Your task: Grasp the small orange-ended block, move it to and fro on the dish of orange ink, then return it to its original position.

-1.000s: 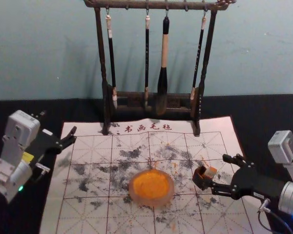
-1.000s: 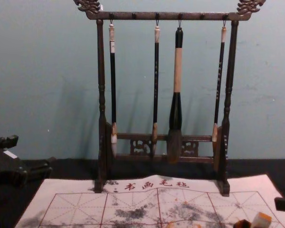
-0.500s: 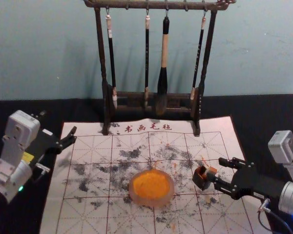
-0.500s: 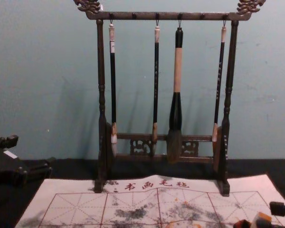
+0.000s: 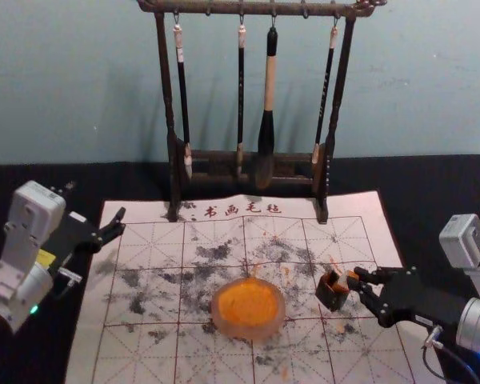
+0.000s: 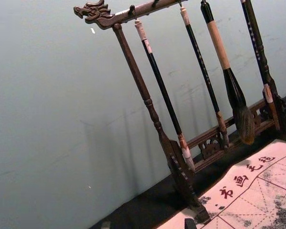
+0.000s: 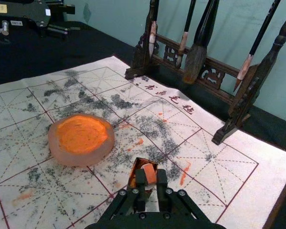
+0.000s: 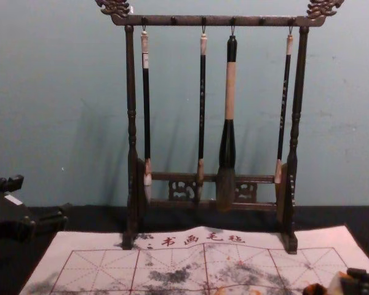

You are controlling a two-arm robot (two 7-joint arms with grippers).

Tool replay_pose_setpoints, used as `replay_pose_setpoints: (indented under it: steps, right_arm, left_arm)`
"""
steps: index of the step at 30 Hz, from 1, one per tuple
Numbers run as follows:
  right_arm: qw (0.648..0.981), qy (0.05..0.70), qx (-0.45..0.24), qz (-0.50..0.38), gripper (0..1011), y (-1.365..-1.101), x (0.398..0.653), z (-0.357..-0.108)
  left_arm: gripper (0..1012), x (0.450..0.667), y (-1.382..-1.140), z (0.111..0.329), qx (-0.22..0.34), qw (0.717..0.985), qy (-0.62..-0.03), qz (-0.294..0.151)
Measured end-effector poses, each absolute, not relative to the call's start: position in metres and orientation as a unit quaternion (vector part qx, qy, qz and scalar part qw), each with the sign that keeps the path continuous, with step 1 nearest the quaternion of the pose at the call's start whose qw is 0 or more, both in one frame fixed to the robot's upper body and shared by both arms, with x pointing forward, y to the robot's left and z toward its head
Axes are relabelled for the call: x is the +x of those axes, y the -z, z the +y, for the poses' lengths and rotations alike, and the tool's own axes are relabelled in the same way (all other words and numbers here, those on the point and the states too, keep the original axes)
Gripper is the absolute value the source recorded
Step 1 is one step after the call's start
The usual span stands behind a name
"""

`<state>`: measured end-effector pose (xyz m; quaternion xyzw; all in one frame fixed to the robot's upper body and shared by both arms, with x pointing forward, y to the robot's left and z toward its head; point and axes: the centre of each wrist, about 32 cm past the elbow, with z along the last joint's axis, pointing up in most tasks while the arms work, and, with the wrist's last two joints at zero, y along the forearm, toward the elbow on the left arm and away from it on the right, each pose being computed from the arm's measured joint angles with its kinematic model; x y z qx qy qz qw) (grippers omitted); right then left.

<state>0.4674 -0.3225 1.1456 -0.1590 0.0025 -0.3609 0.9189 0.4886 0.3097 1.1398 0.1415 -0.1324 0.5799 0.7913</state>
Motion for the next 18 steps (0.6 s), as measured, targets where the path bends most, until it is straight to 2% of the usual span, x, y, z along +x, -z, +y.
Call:
replay_pose_setpoints:
  steps: [18]
  right_arm:
    - [0.919, 0.361, -0.159, 0.003, 105, -1.1456, 0.4674, -0.3225]
  left_arm:
    - [1001, 0.4886, -1.1398, 0.3097, 0.141, 0.791, -0.580, -0.132]
